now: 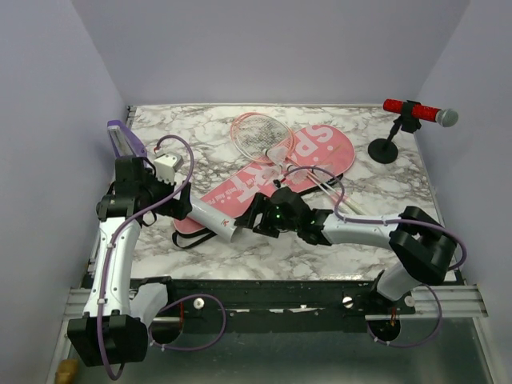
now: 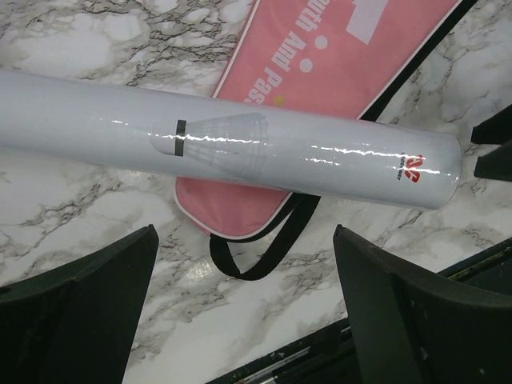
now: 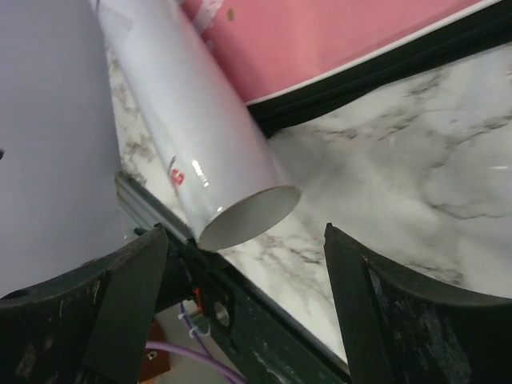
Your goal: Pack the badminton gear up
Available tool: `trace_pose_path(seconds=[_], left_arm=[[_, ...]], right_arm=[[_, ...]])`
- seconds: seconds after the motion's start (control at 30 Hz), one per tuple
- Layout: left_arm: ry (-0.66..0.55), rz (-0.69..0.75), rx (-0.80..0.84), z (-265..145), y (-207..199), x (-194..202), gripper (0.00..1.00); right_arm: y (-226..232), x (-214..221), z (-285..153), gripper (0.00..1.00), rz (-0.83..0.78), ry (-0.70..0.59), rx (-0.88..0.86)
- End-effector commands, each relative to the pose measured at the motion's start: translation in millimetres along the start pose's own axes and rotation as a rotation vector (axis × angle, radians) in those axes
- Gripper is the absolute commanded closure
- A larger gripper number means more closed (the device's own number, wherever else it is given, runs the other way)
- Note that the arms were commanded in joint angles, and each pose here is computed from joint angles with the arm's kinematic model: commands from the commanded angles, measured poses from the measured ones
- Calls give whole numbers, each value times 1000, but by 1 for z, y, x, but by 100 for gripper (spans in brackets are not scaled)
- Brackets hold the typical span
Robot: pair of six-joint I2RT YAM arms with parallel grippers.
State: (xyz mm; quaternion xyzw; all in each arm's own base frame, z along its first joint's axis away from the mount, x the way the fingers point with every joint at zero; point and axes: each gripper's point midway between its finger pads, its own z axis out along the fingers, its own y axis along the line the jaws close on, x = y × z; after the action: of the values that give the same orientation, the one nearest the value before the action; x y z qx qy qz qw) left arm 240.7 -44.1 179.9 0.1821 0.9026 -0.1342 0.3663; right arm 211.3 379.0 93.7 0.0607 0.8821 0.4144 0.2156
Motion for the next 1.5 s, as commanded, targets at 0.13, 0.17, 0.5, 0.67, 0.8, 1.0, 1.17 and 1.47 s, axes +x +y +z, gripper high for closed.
trace_pose_path(seconds=[0.13, 0.17, 0.5, 0.67, 0.8, 1.0, 1.17, 1.47], left_arm=[[-16, 13, -8, 2, 4, -10, 1], [-19, 14, -6, 1, 3, -11, 1], [-19, 19, -17, 1, 4, -6, 1], [11, 22, 11, 7, 2, 0, 1], [-5, 63, 3, 5, 2, 0, 1], [-27, 108, 38, -1, -7, -3, 1], [-140, 360, 222, -17, -49, 2, 1], [-315, 936, 449, -70, -108, 12, 1]], right_arm=[[38, 29, 7, 14, 17, 26, -147], [40, 29, 8, 14, 18, 23, -158], [41, 32, 36, 26, 42, 23, -204], [47, 34, 44, 41, 55, 29, -253], [52, 25, 41, 60, 41, -6, -242], [55, 10, 18, 90, -38, -60, -187], [47, 7, -4, 99, -167, -38, -89], [26, 28, -72, 100, -314, 82, -59]])
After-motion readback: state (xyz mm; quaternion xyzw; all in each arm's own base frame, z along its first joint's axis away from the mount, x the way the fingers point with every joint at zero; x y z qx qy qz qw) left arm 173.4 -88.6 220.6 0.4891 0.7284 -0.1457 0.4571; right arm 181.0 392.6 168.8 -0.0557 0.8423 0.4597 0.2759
